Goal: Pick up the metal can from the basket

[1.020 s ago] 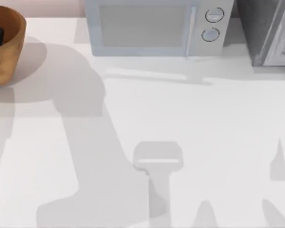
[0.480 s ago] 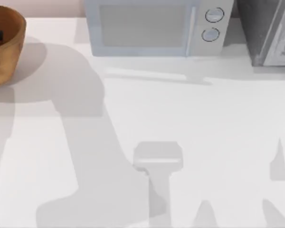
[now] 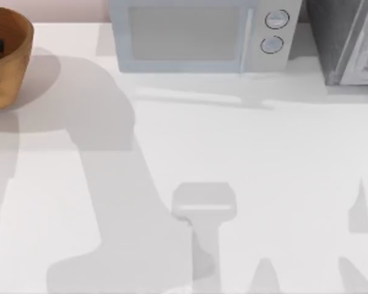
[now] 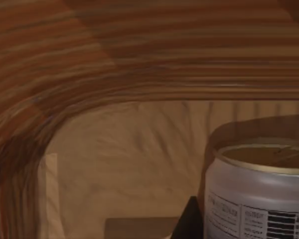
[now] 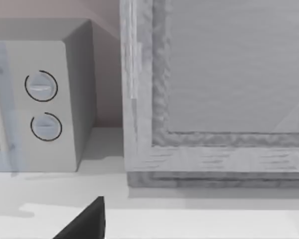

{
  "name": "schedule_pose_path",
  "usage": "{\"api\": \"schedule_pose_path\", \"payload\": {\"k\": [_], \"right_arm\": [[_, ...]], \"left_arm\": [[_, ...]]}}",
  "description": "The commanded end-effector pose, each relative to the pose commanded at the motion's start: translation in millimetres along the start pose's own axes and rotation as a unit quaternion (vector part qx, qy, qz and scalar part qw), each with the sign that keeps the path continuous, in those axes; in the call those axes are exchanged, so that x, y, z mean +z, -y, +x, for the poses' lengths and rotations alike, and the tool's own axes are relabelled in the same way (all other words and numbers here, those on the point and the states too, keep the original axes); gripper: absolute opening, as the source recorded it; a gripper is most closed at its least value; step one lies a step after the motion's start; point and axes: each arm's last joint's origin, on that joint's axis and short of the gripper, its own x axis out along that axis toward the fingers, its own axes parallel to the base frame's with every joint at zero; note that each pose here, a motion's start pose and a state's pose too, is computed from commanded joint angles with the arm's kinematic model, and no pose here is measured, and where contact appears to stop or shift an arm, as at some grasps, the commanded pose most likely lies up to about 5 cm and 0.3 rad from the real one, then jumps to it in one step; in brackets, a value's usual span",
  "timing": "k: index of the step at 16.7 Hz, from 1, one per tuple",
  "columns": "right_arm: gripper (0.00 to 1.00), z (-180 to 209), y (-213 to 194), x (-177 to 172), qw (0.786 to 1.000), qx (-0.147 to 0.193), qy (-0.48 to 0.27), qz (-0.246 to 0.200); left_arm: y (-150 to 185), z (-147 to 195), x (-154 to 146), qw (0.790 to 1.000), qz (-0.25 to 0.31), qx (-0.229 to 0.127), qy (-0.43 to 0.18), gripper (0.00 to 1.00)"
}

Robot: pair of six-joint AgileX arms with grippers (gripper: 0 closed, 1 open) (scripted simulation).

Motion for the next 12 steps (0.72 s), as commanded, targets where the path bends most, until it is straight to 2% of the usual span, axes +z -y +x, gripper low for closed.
{"api": "schedule_pose_path", "payload": {"k": [3,4,7,9,12], "right_arm": [[1.0,0.0,0.0,0.0,1.0,0.0,0.0,0.0],[1.0,0.0,0.0,0.0,1.0,0.0,0.0,0.0],[1.0,0.0,0.0,0.0,1.0,0.0,0.0,0.0],[1.0,0.0,0.0,0.0,1.0,0.0,0.0,0.0],[1.0,0.0,0.0,0.0,1.0,0.0,0.0,0.0]], "left_arm": [[0.0,0.0,0.0,1.0,0.0,0.0,0.0,0.0],[-0.7,-18.9,2.0,1.0,-0.001,0.006,0.017,0.0],[5.4,-25.8,2.3,1.0,0.003,0.002,0.025,0.0],[18.9,-42.3,1.9,0.999,0.01,-0.006,0.044,0.0],[48.6,-84.3,-7.1,0.995,0.026,-0.024,0.09,0.0]]}}
